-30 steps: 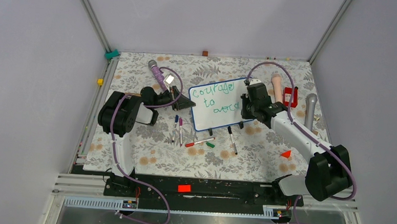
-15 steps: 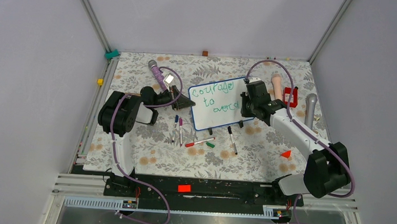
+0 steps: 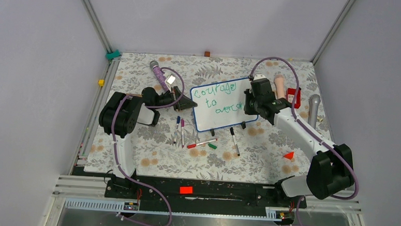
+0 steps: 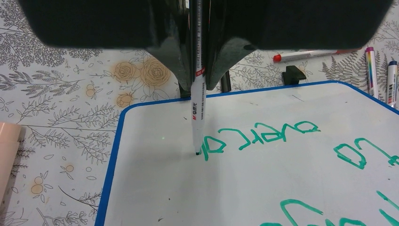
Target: Write a sentence on the whiteboard
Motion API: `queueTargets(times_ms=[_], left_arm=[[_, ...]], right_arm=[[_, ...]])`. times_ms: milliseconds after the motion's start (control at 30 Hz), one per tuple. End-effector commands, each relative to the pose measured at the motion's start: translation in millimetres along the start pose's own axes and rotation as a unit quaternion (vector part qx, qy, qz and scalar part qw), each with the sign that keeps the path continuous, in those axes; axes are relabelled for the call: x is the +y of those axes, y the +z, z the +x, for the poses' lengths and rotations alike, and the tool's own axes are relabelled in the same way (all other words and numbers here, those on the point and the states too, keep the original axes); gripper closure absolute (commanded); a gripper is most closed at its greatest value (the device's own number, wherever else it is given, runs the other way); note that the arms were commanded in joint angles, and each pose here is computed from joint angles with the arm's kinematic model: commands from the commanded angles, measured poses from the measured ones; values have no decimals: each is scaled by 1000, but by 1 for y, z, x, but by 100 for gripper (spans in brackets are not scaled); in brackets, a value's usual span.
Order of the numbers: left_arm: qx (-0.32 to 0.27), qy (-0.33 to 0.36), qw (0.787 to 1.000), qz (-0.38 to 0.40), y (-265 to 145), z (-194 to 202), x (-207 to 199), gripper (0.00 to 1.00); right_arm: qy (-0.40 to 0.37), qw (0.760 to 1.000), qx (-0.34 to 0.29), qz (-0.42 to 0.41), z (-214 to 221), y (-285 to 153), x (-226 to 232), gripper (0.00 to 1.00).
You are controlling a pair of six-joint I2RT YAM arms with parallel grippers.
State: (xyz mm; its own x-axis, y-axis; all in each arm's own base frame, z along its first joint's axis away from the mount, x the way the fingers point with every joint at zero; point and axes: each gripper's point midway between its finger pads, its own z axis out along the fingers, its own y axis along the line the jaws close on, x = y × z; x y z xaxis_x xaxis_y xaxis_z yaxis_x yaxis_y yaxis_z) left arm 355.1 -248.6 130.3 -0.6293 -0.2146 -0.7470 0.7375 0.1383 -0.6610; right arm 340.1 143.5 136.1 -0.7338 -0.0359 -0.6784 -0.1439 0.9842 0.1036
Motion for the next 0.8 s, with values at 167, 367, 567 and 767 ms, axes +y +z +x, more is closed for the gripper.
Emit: queueTargets(times_ms=[167, 367, 567, 767], left_arm=[[-3, 35, 999, 20, 3, -8, -8, 100], [-4, 35, 999, 20, 4, -8, -9, 100], [-3, 34, 999, 21, 6, -7, -10, 100], [-5, 34, 999, 20, 7, -8, -9, 100]], right_arm=[[10, 1000, -8, 18, -6, -1, -10, 100], [10, 1000, 7, 16, 6, 2, -10, 100], [5, 1000, 11, 21, 7, 4, -12, 100], [5, 1000, 11, 20, 4, 4, -11, 100]])
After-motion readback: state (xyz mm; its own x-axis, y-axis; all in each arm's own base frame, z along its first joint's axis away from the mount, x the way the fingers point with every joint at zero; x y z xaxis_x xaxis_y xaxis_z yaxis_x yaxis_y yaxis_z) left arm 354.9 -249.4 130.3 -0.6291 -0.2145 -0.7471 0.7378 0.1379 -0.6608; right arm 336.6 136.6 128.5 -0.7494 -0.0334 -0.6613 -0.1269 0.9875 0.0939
